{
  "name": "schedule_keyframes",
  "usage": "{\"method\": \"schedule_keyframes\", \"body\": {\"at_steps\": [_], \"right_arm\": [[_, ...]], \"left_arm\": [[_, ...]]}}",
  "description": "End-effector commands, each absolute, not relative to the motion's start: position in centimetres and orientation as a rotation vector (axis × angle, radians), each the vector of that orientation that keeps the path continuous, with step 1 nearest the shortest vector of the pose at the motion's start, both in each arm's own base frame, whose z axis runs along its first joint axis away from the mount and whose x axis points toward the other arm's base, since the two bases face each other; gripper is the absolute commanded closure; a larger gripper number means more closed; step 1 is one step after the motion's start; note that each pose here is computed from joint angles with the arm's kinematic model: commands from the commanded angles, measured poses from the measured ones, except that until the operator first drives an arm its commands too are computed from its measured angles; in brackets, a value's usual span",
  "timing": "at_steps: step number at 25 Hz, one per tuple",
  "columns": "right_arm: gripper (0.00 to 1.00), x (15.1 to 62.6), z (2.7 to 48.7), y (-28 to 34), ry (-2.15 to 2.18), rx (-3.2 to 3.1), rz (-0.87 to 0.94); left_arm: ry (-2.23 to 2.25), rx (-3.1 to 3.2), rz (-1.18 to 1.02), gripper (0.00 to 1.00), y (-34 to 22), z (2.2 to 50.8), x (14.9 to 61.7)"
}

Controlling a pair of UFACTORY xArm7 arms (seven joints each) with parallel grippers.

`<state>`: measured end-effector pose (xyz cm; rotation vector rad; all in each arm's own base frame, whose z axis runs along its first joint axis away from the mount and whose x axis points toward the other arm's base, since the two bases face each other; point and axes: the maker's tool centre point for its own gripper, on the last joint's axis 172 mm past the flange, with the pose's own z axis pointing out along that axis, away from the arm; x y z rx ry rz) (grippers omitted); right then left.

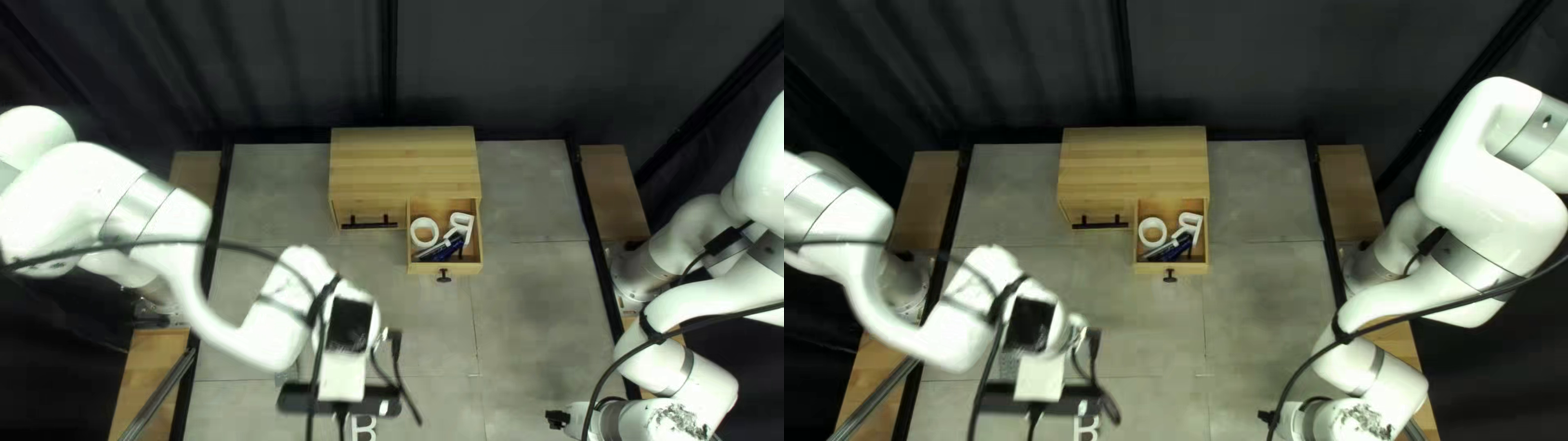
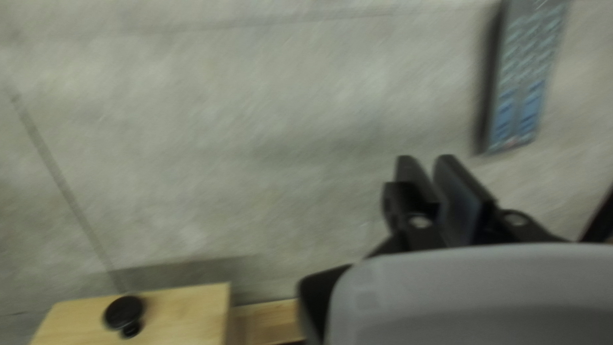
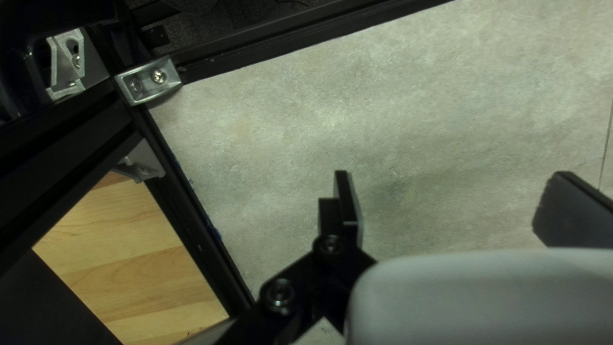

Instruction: Open drawers and place objects into drawer and close

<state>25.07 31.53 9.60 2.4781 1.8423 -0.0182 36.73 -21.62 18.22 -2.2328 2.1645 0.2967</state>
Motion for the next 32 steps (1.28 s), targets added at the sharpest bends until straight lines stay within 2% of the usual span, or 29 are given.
{"method": "schedule_keyframes", "body": {"at_steps": [1,17,32], "right_arm": [[0.0,25.1,9.6,31.5,1.842,2.478,-0.018],[0.0,25.1,9.6,31.5,1.842,2.478,-0.018],[0.0,25.7,10.0,31.1,1.873,2.435,-0.032]], "left_arm": [[2.104,-2.259,0.283,0.0,-24.1,17.5,32.8],[1.917,-2.428,0.311,0.0,-28.1,13.1,25.5],[1.913,-2.432,0.317,0.0,-28.1,13.0,25.4]]}}
